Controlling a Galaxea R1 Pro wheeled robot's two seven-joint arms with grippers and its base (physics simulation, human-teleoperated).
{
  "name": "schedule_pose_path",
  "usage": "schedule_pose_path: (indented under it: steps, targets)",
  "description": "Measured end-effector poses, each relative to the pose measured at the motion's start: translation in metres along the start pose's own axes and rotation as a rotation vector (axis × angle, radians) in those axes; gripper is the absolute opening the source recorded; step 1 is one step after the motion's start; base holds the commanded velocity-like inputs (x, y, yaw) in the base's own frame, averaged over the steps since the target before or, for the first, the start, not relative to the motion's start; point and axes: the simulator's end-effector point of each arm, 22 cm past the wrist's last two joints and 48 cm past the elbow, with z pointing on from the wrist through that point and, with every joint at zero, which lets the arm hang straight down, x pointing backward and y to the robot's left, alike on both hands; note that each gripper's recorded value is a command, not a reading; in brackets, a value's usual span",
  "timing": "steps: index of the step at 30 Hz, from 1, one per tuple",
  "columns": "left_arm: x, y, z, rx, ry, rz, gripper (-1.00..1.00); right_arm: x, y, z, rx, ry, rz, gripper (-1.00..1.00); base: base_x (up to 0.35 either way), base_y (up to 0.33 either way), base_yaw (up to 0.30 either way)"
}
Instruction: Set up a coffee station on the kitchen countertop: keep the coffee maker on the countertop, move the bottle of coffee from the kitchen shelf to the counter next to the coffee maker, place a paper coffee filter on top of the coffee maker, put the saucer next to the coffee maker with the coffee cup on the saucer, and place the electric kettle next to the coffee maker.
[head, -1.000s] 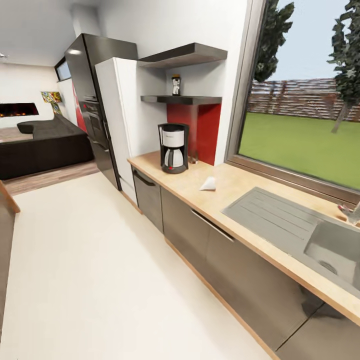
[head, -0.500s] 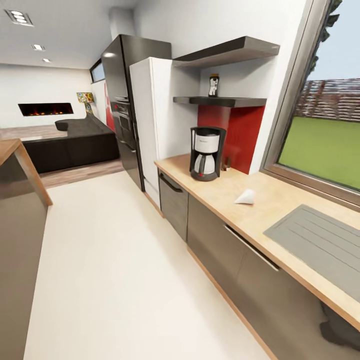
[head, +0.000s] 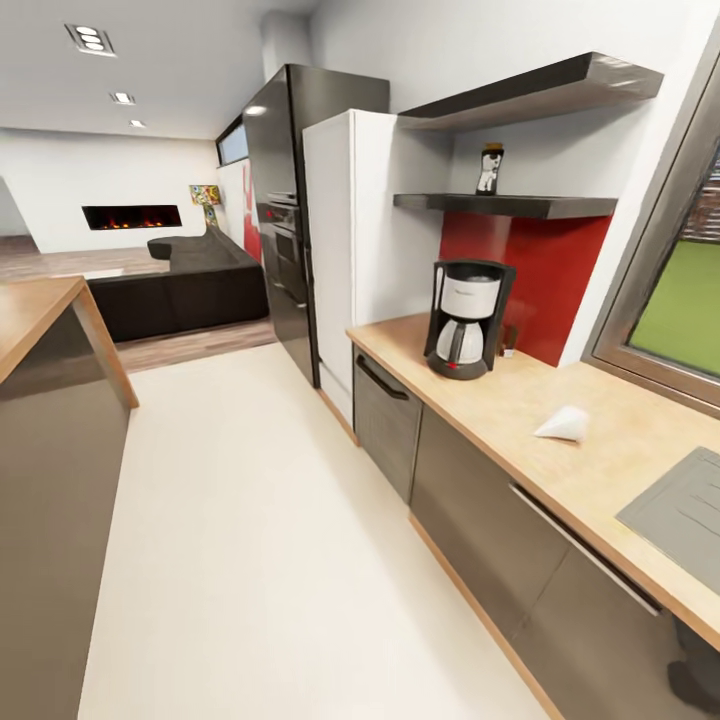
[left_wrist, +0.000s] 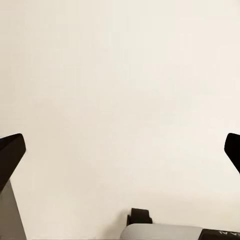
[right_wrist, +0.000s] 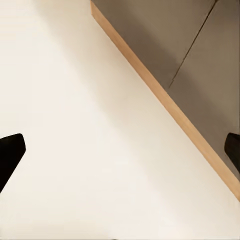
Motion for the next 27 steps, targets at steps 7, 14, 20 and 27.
schedule_pose_path:
  steps: [7,14,20,27]
  targets:
    - [0.0000,-0.0001,0.0000,0.000,0.000,0.001,1.00,-0.0003,0.0000,0.0000,0.000,-0.001,0.000,1.00,0.310,0.172,0.001]
    - [0.0000,-0.0001,0.0000,0.000,0.000,0.002,1.00,-0.0005,-0.0007,0.0001,0.000,-0.001,-0.002,1.00,0.327,0.100,0.000]
    - [0.0000,-0.0001,0.0000,0.000,0.000,0.002,1.00,-0.0004,-0.0009,0.0001,0.000,-0.001,-0.002,1.00,0.329,0.108,0.000]
    - [-0.0002,-0.0008,0.0000,0.001,0.000,0.000,1.00,-0.0007,-0.0010,0.0001,0.001,-0.001,-0.001,1.00,0.308,0.185,-0.127]
